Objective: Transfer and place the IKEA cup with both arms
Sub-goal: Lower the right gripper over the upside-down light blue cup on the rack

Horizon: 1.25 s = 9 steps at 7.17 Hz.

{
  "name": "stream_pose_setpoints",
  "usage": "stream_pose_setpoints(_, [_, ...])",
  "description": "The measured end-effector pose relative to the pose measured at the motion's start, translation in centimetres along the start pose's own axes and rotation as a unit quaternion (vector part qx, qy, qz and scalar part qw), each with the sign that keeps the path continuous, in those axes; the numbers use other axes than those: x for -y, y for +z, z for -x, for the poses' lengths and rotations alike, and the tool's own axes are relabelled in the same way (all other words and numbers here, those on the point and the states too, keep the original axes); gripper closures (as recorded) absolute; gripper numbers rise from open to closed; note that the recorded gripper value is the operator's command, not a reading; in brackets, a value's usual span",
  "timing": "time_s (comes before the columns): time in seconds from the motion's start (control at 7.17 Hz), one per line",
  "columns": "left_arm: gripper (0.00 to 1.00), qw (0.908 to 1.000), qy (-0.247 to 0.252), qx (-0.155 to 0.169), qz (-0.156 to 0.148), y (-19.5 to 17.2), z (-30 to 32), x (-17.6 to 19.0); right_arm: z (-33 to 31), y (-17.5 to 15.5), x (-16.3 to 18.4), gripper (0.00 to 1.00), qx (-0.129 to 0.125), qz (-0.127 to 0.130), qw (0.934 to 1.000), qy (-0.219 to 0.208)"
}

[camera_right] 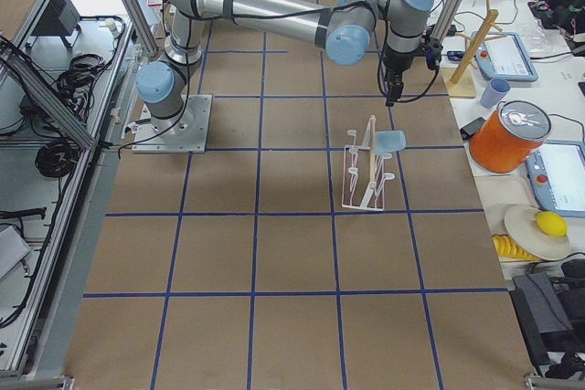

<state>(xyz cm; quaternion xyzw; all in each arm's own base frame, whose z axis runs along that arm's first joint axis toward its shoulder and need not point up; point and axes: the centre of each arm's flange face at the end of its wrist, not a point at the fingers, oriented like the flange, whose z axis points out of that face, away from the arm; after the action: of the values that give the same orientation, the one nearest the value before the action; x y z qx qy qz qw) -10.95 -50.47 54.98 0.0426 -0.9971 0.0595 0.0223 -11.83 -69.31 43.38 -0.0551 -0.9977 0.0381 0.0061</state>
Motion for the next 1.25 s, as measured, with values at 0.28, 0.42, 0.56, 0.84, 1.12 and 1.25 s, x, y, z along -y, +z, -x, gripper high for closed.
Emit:
stream_pose_setpoints(0.28, [0.00, 1.0000, 0.000, 0.000, 0.000, 0.0, 0.0, 0.0, -1.2, 2.6, 1.7, 0.00, -0.004, -0.015, 0.9998, 0.009])
stream_pose_setpoints(0.42, [0.00, 1.0000, 0.000, 0.000, 0.000, 0.0, 0.0, 0.0, -1.4, 3.5, 2.2, 0.00, -0.006, -0.021, 0.9997, 0.010])
stream_pose_setpoints(0.56, [0.00, 1.0000, 0.000, 0.000, 0.000, 0.0, 0.0, 0.0, -1.7, 4.4, 2.7, 0.00, -0.007, -0.024, 0.9996, 0.011])
stream_pose_setpoints(0.84, [0.00, 1.0000, -0.001, 0.000, 0.000, 0.0, 0.1, 0.1, -2.6, 6.6, 3.7, 0.00, -0.009, -0.030, 0.9995, 0.011])
stream_pose_setpoints(1.12, [0.00, 1.0000, -0.001, 0.000, 0.000, 0.0, 0.0, 0.1, -3.5, 8.4, 4.1, 0.00, -0.008, -0.025, 0.9995, 0.015])
stream_pose_setpoints(1.25, [0.00, 1.0000, -0.001, 0.000, 0.000, 0.0, 0.1, 0.1, -3.6, 9.3, 4.3, 0.00, -0.007, -0.021, 0.9996, 0.015])
